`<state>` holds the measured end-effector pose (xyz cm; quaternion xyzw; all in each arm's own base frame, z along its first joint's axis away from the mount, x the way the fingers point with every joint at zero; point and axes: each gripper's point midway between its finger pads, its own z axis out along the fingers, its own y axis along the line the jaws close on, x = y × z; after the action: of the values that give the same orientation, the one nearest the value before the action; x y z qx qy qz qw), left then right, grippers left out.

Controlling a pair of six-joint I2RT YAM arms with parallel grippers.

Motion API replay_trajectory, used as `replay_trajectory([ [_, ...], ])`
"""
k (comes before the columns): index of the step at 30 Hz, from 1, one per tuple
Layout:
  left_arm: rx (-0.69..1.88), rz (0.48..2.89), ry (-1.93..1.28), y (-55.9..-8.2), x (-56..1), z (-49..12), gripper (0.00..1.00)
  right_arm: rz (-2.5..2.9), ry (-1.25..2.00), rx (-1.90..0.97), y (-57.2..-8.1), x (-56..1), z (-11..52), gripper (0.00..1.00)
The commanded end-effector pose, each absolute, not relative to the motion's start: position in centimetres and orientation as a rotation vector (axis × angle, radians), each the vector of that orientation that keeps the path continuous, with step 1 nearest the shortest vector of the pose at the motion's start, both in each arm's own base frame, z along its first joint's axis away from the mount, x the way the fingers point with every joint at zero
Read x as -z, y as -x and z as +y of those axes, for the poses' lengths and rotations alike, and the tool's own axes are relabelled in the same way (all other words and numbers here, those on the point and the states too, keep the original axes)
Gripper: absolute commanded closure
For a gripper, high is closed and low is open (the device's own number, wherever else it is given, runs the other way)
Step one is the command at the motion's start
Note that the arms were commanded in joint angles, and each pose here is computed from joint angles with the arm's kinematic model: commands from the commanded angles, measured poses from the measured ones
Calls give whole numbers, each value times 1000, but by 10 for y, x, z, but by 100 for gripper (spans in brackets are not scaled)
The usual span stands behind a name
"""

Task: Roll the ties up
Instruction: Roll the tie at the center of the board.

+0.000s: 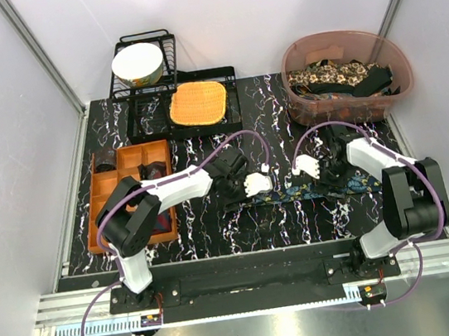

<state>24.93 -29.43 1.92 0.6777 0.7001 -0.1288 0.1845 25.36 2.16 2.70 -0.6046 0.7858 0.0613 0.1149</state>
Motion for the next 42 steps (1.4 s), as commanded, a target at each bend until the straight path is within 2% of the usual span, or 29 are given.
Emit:
replay_trajectory([
  [1, 399, 1956, -1878, -247, -33, -296, 49, 2293, 1805, -180, -256, -12, 20, 30],
  [3, 393, 1960, -1897, -244, -30, -291, 55, 2294, 1784, -161, -266, -8, 22, 41],
  [5, 386, 1961, -1897, -244, -30, -285, 60, 2299, 1769, -158, -275, -7, 24, 44],
  [6, 383, 1962, -1912, -241, -27, -281, 63, 2296, 1760, -162, -278, -8, 26, 50],
  [8, 385, 1947, -1920, -240, -29, -280, 69, 2289, 1764, -167, -280, -9, 27, 51],
  [9, 386, 1942, -1930, -238, -28, -279, 71, 2278, 1785, -171, -277, -9, 27, 55],
  [10, 390, 1937, -1925, -240, -30, -280, 71, 2272, 1787, -173, -275, -11, 27, 54],
  [11, 399, 1938, -1927, -238, -29, -281, 68, 2278, 1795, -189, -269, -13, 27, 50],
  [12, 397, 1934, -1919, -240, -32, -283, 58, 2291, 1782, -196, -267, -16, 28, 43],
  [13, 395, 1929, -1897, -244, -38, -284, 49, 2275, 1750, -191, -270, -27, 30, 26],
  [14, 413, 1916, -1880, -245, -42, -287, 36, 2296, 1734, -218, -265, -34, 32, 21],
  [15, 422, 1892, -1842, -247, -55, -289, 31, 2316, 1663, -262, -265, -43, 39, 16],
  [17, 461, 1857, -1778, -251, -70, -291, 22, 2309, 1557, -296, -274, -75, 50, 13],
  [22, 490, 1749, -1658, -254, -120, -285, 17, 2309, 1135, -642, -286, -147, 105, 14],
  [25, 498, 1731, -1657, -245, -123, -275, 18, 2335, 868, -918, -293, -170, 140, 25],
  [26, 504, 1745, -1670, -239, -114, -270, 18, 2342, 821, -990, -293, -173, 154, 35],
  [27, 506, 1744, -1666, -237, -113, -269, 18, 2377, 689, -1131, -289, -179, 171, 39],
  [29, 525, 1757, -1659, -233, -103, -266, 19, 2360, 616, -1228, -298, -174, 195, 48],
  [33, 575, 1815, -1556, -233, -97, -272, 20, 2469, 416, -1437, -279, -152, 248, 72],
  [35, 599, 1824, -1527, -231, -91, -274, 21, 2480, 360, -1496, -278, -145, 264, 75],
  [40, 599, 1838, -1514, -235, -81, -273, 21, 2590, 261, -1558, -266, -100, 288, 91],
  [42, 605, 1854, -1516, -238, -80, -275, 21, 2649, 205, -1555, -262, -81, 291, 94],
])
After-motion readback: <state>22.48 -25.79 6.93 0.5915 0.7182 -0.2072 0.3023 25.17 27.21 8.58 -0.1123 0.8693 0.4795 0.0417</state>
